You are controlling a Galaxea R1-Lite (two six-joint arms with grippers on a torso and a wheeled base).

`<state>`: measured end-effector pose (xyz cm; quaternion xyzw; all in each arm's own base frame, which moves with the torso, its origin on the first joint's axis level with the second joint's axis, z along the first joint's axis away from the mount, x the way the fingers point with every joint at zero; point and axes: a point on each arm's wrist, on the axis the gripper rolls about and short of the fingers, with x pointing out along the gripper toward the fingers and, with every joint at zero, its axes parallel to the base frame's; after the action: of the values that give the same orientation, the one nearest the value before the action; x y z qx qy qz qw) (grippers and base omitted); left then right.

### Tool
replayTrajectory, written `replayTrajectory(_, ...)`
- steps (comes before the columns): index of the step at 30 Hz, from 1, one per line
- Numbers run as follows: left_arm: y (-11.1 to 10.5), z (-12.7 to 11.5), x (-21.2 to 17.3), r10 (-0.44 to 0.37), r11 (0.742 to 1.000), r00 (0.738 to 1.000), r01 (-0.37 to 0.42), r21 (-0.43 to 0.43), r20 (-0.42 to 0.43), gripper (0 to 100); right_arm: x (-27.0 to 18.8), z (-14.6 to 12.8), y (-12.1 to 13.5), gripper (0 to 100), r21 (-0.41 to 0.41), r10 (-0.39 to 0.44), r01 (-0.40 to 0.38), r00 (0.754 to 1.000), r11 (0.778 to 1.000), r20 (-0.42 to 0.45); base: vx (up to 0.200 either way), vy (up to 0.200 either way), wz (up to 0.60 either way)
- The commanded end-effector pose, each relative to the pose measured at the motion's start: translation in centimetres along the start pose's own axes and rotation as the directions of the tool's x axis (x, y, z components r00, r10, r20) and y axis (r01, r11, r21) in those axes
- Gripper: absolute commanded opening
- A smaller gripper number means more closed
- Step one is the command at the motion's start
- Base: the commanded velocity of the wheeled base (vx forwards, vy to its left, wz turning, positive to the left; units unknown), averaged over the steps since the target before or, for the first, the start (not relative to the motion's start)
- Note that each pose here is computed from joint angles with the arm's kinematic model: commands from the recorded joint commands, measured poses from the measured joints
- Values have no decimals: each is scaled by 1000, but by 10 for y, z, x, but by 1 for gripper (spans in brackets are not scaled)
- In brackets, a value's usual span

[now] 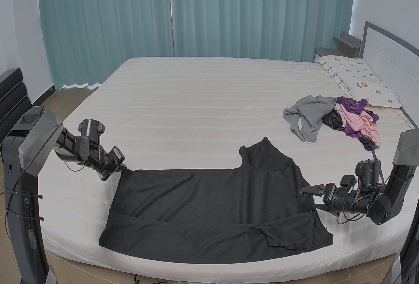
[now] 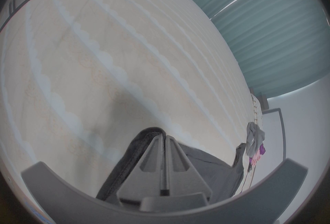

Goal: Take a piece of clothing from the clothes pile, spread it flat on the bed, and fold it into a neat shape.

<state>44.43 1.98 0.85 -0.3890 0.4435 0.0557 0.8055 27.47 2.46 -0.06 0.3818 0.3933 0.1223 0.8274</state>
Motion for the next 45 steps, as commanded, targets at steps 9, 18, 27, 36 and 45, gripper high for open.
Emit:
replayTrajectory(9, 11, 18, -7, 0, 998, 999, 3, -67, 45, 0, 0, -1, -1, 100, 4, -4, 4, 1000, 1000, -5, 0, 0, 0)
replayTrajectory(18, 7, 20, -6, -22, 998, 998, 25, -59, 62, 0, 1, 0, -1, 100, 0, -9, 9, 1000, 1000, 6, 0, 0, 0)
replayTrajectory(27, 4, 22, -9, -34, 994, 997, 41, -105, 65, 0, 20, 19, 13, 100, -50, -34, 41, 992, 998, 122, 0, 0, 0)
replayTrajectory(36, 5, 23, -10, -35, 993, 997, 42, -109, 65, 0, 95, 52, 42, 100, -97, -130, 154, 968, 983, 214, 0, 0, 0)
replayTrajectory(45, 5, 23, -10, -37, 993, 997, 44, -106, 65, 0, 163, 89, 37, 100, -72, -227, 240, 962, 968, 149, 0, 0, 0)
